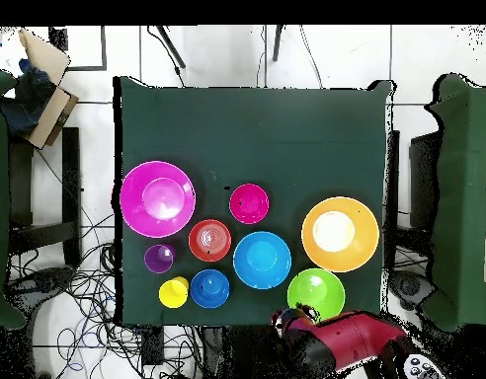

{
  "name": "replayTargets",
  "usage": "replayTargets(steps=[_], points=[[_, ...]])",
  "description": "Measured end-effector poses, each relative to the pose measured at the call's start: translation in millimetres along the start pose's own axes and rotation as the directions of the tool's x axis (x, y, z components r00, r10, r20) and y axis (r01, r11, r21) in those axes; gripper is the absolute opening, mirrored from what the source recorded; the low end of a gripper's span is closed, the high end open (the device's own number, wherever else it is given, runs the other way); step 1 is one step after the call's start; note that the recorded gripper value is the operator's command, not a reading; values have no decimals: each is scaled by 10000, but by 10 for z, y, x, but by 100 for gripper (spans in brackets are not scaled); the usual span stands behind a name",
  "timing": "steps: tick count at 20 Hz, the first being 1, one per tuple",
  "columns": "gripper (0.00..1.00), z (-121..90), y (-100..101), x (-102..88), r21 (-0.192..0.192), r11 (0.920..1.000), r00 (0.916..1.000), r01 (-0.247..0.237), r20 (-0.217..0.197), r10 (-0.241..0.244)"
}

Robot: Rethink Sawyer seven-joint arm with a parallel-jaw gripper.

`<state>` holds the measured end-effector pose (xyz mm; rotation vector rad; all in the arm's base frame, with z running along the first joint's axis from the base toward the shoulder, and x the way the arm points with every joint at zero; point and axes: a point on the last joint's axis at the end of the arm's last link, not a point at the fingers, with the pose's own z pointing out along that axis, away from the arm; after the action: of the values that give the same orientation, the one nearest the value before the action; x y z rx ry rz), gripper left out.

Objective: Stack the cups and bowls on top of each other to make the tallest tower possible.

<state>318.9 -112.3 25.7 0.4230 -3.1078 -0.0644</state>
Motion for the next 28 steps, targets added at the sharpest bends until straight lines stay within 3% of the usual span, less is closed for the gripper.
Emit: replayTargets(steps=[7, 13, 17, 28], points=[[100, 192, 162, 253, -582, 9982, 9996, -169, -249, 155], [100, 333, 246, 380, -820, 9966, 9996, -78, -269, 56], [100, 416, 264, 430, -999, 9947, 9995, -255, -215, 235], [100, 433, 165, 509, -1047, 9918, 9973, -727, -199, 710]])
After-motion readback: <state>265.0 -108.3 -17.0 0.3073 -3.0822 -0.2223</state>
